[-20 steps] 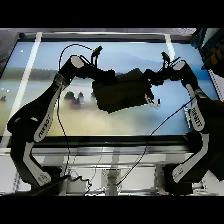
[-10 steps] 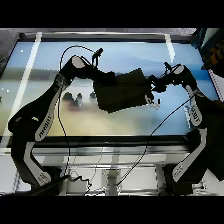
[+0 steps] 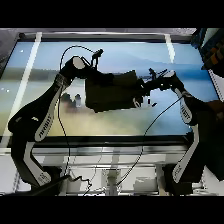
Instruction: Fold the clothes and pants, and hang the long-sleeved shirts on hangers.
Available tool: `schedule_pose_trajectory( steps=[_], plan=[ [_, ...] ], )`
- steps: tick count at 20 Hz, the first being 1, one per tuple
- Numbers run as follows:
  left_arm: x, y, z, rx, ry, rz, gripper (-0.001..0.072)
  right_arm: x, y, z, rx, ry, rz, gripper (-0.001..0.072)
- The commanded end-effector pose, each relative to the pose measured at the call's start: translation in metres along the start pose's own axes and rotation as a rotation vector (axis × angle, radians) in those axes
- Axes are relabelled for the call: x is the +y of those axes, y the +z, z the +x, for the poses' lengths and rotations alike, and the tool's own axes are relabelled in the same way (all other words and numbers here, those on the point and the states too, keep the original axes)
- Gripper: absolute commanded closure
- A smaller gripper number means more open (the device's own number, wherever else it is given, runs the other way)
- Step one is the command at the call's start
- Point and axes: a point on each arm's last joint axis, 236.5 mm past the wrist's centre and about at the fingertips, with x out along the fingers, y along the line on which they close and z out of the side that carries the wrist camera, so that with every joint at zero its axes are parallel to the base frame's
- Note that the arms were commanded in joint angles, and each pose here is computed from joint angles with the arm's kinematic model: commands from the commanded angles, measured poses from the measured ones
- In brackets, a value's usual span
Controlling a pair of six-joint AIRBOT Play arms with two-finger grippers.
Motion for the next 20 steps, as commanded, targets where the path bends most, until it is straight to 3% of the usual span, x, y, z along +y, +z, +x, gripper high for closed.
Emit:
schedule_pose_trajectory(
  steps=[1, 3, 7, 9, 16, 20],
  plan=[
    [0.031, 0.004, -0.012, -0.006, 0.122, 0.054, 0.0692, 0.046, 0.001, 0.024, -0.02, 0.059, -0.084, 0.0665],
    [0.065, 0.01, -0.037, -0.012, 0.291, 0.142, 0.0693, 0.077, 0.013, 0.01, -0.063, 0.085, -0.195, 0.0673],
    [0.133, 0.038, -0.152, -0.023, 0.823, 0.397, 0.0692, 0.145, 0.051, -0.083, -0.257, 0.129, -0.324, 0.0674],
    [0.133, 0.049, -0.207, -0.059, 0.962, 0.441, 0.0692, 0.171, 0.063, -0.15, -0.38, 0.144, -0.328, 0.0674],
    [0.08, 0.037, -0.308, -0.188, 1.005, 0.407, 0.0691, 0.175, 0.029, -0.418, -0.835, 0.096, -0.2, 0.0673],
    [0.065, 0.032, -0.33, -0.227, 1.008, 0.405, 0.0691, 0.097, -0.024, -0.564, -1.161, -0.144, 0.028, 0.0674]
  ],
)
